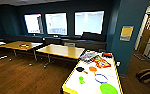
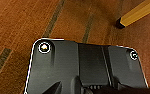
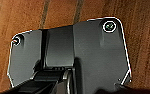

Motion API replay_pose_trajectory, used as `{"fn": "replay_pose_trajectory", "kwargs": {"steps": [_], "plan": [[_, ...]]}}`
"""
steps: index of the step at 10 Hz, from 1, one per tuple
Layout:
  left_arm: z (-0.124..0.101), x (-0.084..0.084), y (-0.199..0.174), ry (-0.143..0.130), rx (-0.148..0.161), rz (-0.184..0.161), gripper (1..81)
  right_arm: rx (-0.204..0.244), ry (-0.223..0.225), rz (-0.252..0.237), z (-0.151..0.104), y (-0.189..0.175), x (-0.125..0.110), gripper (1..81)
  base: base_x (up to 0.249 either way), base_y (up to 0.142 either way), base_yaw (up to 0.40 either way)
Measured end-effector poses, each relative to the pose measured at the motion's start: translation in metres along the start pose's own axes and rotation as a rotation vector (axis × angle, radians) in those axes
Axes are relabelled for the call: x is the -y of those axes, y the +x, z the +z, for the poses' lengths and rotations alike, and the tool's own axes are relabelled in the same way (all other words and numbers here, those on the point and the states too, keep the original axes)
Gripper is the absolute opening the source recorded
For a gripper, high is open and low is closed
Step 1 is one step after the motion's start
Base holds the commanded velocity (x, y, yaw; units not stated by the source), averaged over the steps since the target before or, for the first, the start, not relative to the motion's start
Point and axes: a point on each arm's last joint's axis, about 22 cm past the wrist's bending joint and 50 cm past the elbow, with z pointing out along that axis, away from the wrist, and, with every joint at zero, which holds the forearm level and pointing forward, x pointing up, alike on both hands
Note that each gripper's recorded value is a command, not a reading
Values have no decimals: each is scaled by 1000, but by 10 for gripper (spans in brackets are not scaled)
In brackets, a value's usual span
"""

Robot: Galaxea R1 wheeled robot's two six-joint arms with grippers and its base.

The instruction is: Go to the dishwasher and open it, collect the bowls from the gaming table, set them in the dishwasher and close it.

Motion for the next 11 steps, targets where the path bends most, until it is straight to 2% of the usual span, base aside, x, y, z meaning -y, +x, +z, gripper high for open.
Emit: {"fn": "replay_pose_trajectory", "kwargs": {"steps": [4,5,6,7,8,9,10,11], "plan": [[-1,2,-1,4,0,0,811,3,7,0,1,-2,5,811,77,70,0],[-1,-6,-12,-8,10,-4,811,8,-6,1,-1,-8,-5,811,132,61,0],[-2,-2,-20,-4,23,-5,811,9,-10,1,-1,-10,-6,811,136,0,0],[-3,9,-8,13,10,0,811,2,11,0,2,-3,8,811,138,0,0],[-2,9,5,12,-9,4,811,-12,15,-3,2,7,11,811,139,0,0],[-1,7,5,10,-11,4,811,-13,14,-3,2,7,10,811,139,0,0],[-1,2,-5,3,6,-1,811,-2,5,-1,1,0,4,811,139,0,0],[0,-3,-7,-4,9,-2,811,-1,-1,-1,0,0,-1,811,139,0,0]]}}
